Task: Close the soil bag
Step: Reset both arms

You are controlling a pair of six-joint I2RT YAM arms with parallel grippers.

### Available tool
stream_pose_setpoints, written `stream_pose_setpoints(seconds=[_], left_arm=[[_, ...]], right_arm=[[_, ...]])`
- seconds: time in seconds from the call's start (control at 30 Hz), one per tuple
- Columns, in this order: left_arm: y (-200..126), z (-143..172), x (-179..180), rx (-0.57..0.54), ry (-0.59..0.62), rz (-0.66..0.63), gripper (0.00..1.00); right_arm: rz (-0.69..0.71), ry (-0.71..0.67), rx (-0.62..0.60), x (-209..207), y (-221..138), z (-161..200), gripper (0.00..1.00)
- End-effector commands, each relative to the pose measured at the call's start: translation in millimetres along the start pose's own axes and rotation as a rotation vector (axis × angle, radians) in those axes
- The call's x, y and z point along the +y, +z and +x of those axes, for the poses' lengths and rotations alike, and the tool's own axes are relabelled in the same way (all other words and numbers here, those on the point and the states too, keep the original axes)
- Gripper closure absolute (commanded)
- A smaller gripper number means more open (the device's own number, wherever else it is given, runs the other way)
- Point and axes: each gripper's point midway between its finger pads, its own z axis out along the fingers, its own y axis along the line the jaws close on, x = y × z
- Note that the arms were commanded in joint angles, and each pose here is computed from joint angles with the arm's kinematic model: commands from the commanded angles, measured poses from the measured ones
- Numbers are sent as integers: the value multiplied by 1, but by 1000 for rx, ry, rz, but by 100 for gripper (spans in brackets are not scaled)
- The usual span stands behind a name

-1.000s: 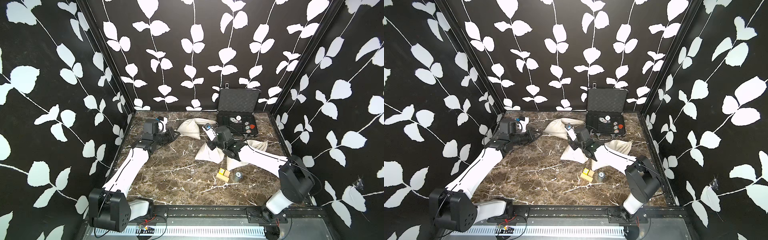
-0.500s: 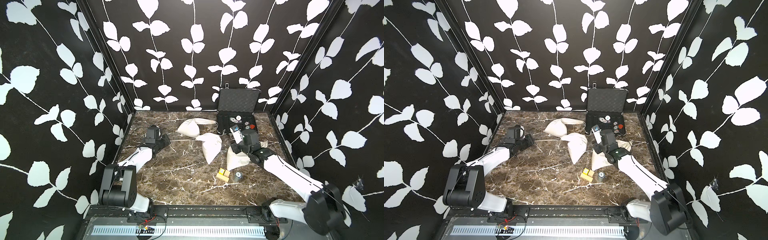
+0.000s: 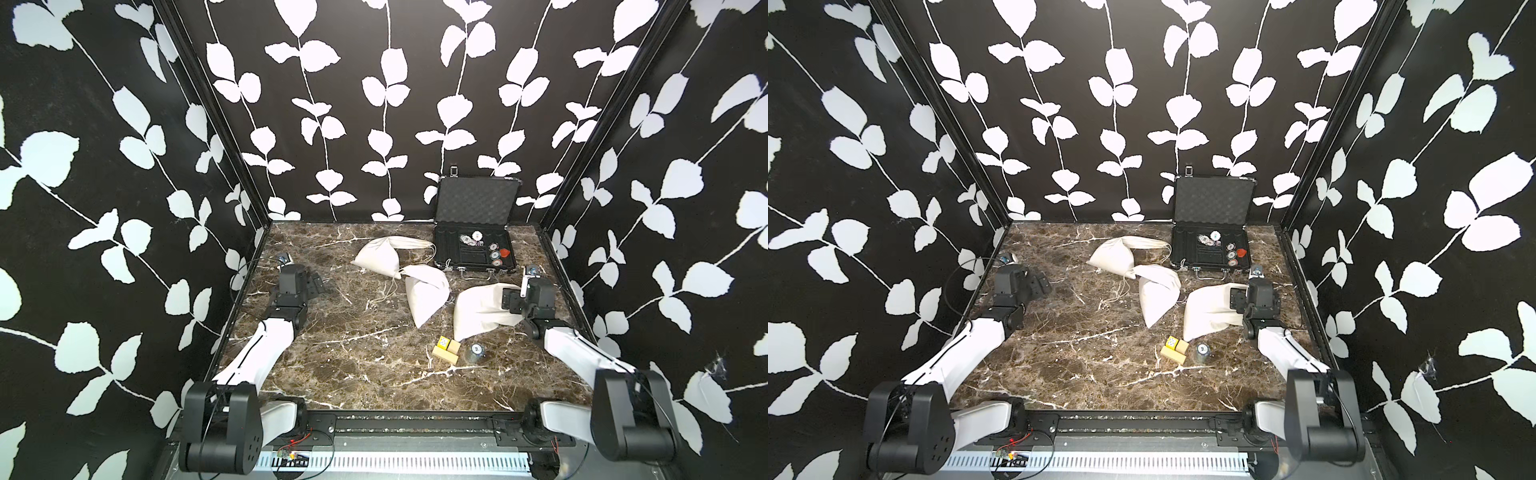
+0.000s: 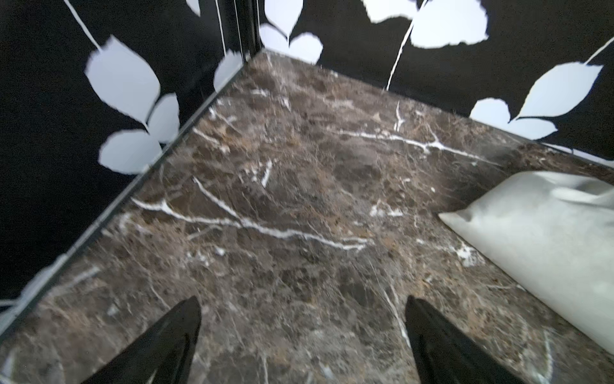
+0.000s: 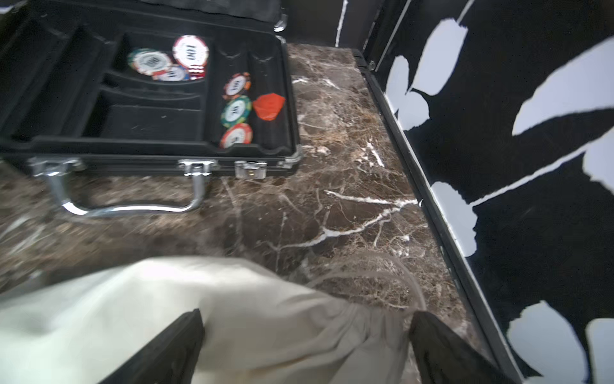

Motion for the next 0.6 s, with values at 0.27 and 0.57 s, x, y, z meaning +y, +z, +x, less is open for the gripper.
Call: stream_pose_setpoints(seconds=[0.27,0.57], left_arm=[[18,35,-29,-220,385,124,1],[35,49,-39,-273,390,183,1]], right_arm=[[-106,114,-270,7,6,-11,0],[-219,33,-255,35,23,-15,0]])
